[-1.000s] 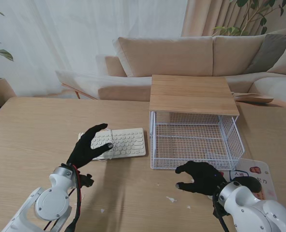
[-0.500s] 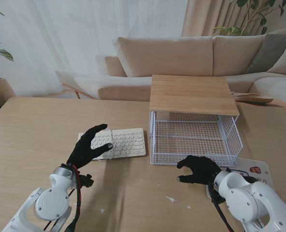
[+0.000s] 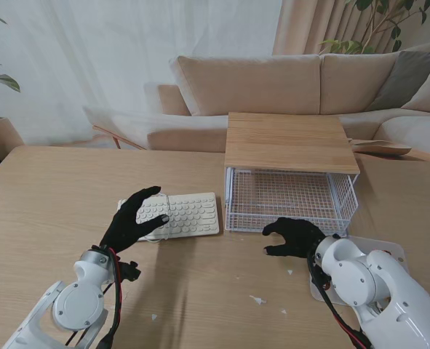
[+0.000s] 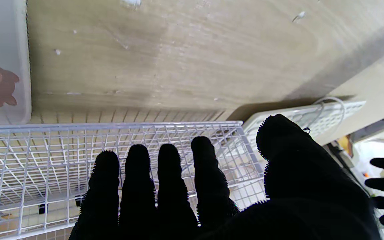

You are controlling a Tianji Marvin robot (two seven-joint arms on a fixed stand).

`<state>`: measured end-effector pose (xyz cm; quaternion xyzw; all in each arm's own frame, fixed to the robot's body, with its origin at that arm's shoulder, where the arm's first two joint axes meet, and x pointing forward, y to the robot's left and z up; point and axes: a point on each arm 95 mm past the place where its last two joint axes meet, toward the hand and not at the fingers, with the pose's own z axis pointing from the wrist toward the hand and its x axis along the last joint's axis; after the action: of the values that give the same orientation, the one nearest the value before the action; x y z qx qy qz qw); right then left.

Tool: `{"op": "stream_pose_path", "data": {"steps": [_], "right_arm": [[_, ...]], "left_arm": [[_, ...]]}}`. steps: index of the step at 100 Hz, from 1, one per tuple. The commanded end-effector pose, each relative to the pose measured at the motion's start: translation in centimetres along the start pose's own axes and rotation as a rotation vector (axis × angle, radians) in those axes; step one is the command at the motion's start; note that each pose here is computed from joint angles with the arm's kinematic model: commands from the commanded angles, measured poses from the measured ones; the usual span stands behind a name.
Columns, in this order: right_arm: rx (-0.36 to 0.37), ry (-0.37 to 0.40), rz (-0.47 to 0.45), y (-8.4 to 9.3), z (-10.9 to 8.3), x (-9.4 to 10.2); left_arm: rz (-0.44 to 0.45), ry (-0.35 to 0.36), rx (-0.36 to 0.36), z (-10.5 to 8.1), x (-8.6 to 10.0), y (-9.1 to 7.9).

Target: Unroll the mouse pad and set up the keyboard and mouse from the tabletop organizer

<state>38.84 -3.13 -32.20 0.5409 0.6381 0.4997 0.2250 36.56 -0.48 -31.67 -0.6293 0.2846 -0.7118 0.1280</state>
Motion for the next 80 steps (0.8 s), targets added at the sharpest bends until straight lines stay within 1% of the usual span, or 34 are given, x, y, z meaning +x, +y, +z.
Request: {"op": "stream_pose_path", "data": {"steps": [1, 37, 61, 80], "right_arm": [[-0.01, 0.001, 0.002, 0.9, 0.5, 0.0], [-0.014, -0.002, 0.011, 2.9, 3.9, -1.0], [-0.037, -0.011, 0.016, 3.5, 5.2, -1.5], [-0.042, -0.021, 0.031, 3.8, 6.2, -1.9]], "left_arm": [[-0.004, -0.006, -0.016, 0.0, 0.0, 0.3], [0.015, -0.023, -0.003, -0.3, -0.5, -0.2], [0.021, -0.033, 0.0, -0.4, -0.7, -0.3], [0.021, -0.037, 0.001, -0.4, -0.8, -0.3]]}}
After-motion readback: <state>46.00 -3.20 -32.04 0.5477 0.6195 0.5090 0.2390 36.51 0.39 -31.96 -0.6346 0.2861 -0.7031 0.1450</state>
